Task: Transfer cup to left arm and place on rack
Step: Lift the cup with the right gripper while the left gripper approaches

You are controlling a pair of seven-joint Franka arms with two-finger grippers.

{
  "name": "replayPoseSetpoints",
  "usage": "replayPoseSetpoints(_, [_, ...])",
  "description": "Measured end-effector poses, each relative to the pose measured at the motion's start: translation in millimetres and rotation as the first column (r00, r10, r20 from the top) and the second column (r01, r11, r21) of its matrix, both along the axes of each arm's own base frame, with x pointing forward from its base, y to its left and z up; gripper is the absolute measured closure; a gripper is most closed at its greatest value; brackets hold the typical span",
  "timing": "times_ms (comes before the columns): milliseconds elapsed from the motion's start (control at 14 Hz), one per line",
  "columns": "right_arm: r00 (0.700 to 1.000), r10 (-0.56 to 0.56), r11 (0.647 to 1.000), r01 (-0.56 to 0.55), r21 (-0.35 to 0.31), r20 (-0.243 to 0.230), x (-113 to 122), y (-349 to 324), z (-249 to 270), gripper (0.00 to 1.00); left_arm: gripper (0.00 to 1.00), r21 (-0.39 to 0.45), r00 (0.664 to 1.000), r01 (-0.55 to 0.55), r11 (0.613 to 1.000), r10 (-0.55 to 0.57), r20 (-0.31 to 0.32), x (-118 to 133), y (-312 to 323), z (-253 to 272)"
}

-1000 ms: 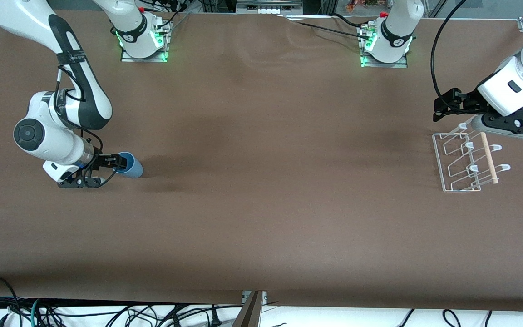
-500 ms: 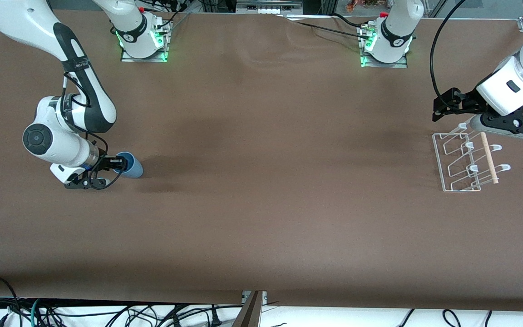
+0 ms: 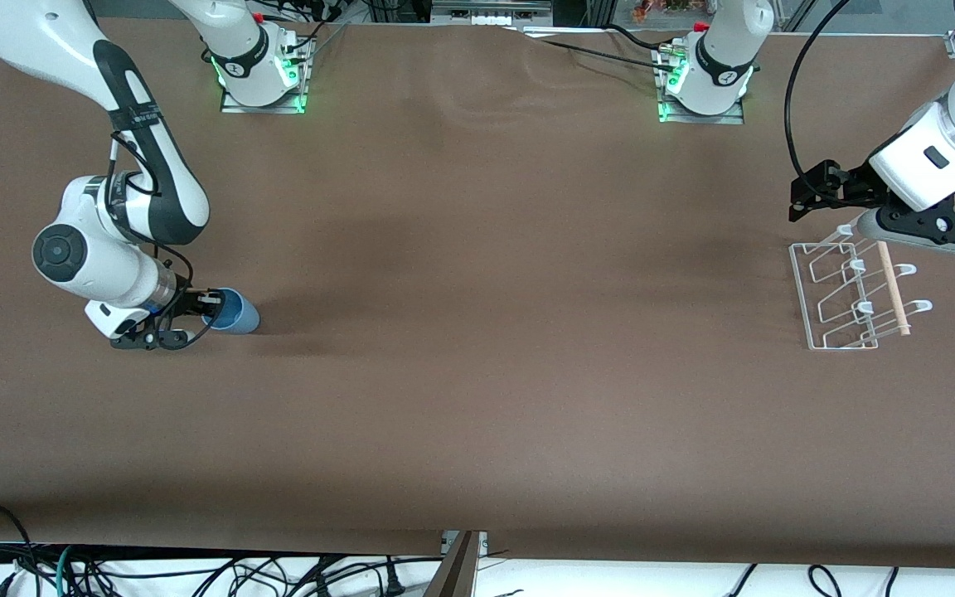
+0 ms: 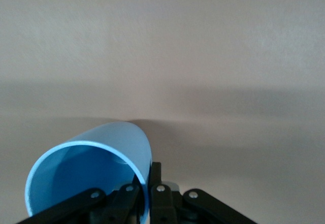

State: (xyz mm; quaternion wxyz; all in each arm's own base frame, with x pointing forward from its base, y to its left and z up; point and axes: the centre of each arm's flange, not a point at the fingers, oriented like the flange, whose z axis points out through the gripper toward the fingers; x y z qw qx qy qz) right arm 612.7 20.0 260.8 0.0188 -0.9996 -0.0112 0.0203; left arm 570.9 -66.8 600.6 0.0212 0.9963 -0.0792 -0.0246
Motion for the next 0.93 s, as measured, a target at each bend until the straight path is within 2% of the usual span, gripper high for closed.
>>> replayPoseSetpoints(143, [0.999,-0.03,0.998,0.029,0.055,0.027,10,13,15,0.95,0.0,0.0,1.0,0.0,1.0,0.0,0.0,0,0,0])
replayPoseSetpoints(214, [0.998,-0.048,0.993,0.044,0.106,0.034,16,28,25,0.95,0.0,0.0,1.0,0.0,1.0,0.0,0.0,0,0,0])
replayPoseSetpoints(286, [0.997,-0.073,0.983,0.067,0.17,0.025,22,48,39,0.95,0.0,0.0,1.0,0.0,1.0,0.0,0.001,0,0,0])
replayPoseSetpoints(429, [0.99,-0.135,0.95,0.137,0.28,-0.025,31,96,70,0.95,0.0,0.0,1.0,0.0,1.0,0.0,0.002,0,0,1])
replayPoseSetpoints(571, [0.981,-0.185,0.924,0.193,0.33,-0.055,40,145,95,0.95,0.0,-0.001,1.0,0.0,1.0,0.0,0.007,0,0,3])
replayPoseSetpoints(714, [0.977,-0.205,0.901,0.214,0.378,-0.062,45,197,113,0.95,0.0,-0.001,1.0,0.001,1.0,-0.001,0.005,0,-1,3])
replayPoseSetpoints(929, [0.971,-0.216,0.835,0.24,0.495,-0.107,46,275,136,0.95,0.0,0.005,0.997,0.011,1.0,-0.011,-0.074,-2,-4,-13])
